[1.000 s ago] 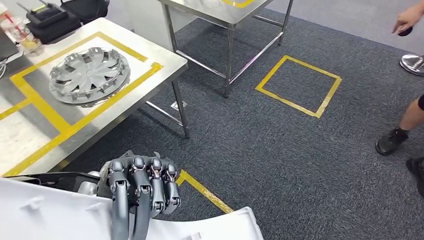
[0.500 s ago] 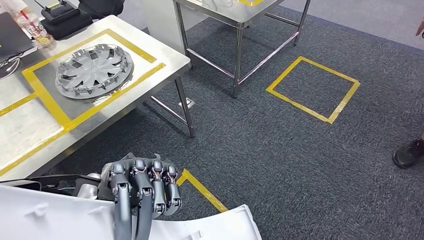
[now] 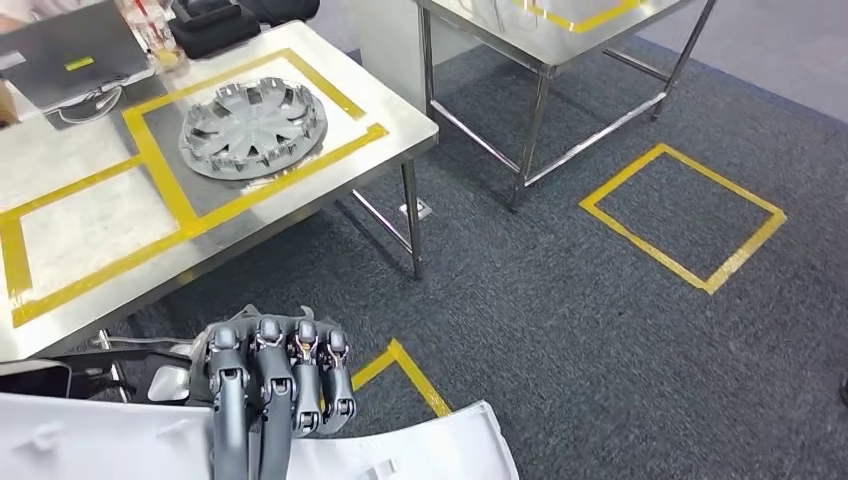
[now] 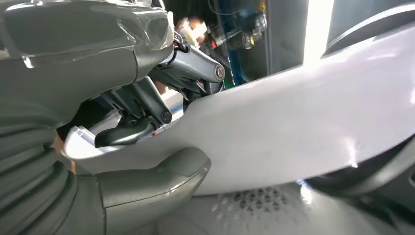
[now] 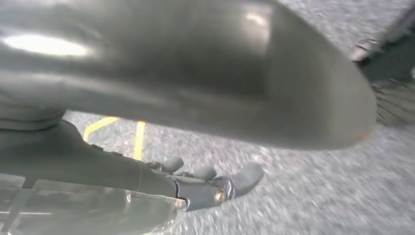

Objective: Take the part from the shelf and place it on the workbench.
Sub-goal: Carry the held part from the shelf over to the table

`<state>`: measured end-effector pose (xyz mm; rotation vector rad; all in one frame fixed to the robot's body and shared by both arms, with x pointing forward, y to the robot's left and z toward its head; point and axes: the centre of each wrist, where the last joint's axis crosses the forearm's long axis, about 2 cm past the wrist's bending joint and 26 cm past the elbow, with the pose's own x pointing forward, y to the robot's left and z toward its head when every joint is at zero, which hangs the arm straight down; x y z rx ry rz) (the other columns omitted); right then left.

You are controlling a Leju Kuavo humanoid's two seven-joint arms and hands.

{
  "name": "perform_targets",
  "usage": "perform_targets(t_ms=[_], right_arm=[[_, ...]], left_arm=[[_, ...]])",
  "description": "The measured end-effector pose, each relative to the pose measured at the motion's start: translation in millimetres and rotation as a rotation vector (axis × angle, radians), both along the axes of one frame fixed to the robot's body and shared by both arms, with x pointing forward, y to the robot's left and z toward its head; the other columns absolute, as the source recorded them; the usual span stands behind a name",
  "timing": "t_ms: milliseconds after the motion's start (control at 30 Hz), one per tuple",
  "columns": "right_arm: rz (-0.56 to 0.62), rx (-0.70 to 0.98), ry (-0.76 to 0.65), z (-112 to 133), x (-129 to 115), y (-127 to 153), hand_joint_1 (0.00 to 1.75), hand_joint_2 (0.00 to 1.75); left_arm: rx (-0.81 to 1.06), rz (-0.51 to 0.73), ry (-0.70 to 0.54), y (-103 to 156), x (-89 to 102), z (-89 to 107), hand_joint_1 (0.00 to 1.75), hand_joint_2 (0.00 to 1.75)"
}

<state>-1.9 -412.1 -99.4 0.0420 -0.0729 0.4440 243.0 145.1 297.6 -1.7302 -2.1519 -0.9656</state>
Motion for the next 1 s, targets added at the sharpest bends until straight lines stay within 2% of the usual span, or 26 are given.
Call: perform_targets(t_ms=[233, 433, 1000], right_arm=[[-0.006, -0.011, 0.004, 1.0, -5.2, -5.0, 0.00, 0.00], [-0.039, -0.021, -0.009, 1.1, 3.1, -3.9, 0.00, 0.00], [-0.058, 0.024, 0.029, -1.8, -2.2, 14.1, 0.00, 0.00]], left_arm=[[0.003, 0.001, 0.009, -0.5, -0.9, -3.1, 1.75, 1.75], [0.004, 0.004, 0.011, 1.8, -0.4, -4.4, 1.75, 1.75], [-0.003, 0.027, -0.002, 6.6, 2.0, -2.7, 1.75, 1.75]])
